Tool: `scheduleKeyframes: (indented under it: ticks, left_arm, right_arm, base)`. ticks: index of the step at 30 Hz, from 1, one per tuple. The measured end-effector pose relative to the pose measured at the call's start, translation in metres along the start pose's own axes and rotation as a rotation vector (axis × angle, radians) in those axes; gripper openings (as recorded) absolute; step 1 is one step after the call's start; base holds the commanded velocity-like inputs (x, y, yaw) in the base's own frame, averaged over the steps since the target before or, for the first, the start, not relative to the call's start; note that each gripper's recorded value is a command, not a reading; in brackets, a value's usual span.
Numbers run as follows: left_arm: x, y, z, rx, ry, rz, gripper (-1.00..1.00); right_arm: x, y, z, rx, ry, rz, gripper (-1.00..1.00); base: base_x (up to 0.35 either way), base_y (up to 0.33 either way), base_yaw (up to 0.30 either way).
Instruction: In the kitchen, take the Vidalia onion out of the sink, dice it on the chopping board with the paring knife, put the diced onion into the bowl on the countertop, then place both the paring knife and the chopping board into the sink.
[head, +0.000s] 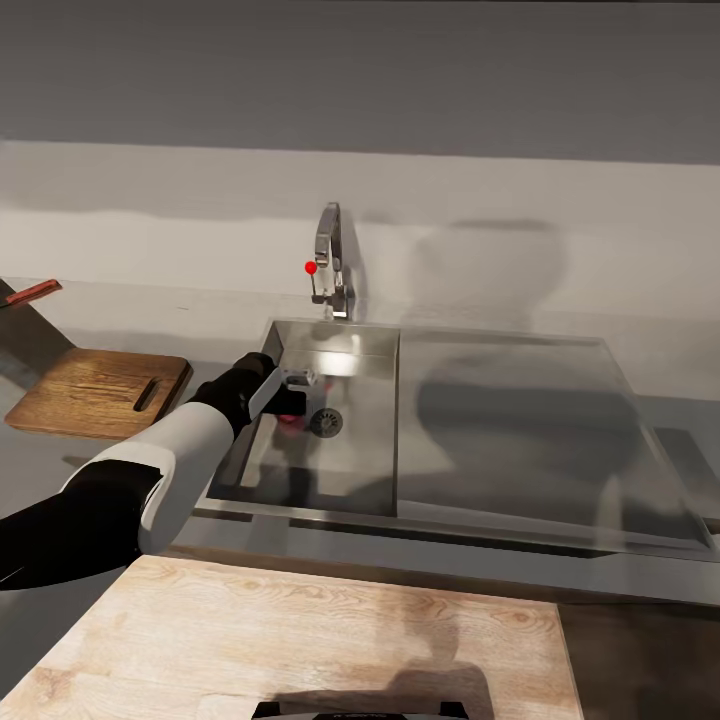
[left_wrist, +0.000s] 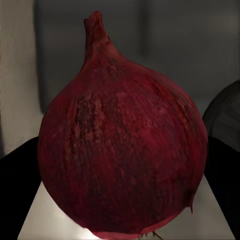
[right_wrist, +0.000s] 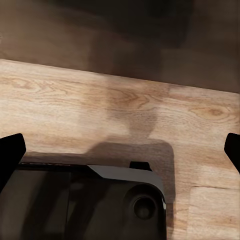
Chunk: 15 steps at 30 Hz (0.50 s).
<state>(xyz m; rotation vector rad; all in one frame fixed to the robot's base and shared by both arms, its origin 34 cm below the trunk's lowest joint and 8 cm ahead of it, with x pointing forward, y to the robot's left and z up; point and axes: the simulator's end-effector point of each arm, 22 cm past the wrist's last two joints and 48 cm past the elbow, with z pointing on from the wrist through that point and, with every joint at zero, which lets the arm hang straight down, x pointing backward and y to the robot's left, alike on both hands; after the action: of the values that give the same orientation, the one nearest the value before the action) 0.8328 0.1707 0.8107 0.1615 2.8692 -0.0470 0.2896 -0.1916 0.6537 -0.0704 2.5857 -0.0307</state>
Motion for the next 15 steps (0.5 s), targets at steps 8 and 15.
scheduleKeyframes:
  ticks: [8, 15]
  left_arm:
    - [0.0, 0.0, 0.0, 0.001, -0.001, -0.001, -1.0]
    - [-0.01, -0.003, -0.005, 0.003, -0.025, 0.003, -1.0]
  right_arm:
    - [0.0, 0.0, 0.0, 0.0, 0.0, 0.0, 1.0]
    - [0.0, 0.0, 0.0, 0.0, 0.001, 0.0, 1.0]
  base:
    - [0.0, 0.0, 0.0]
    - [0.0, 0.0, 0.0]
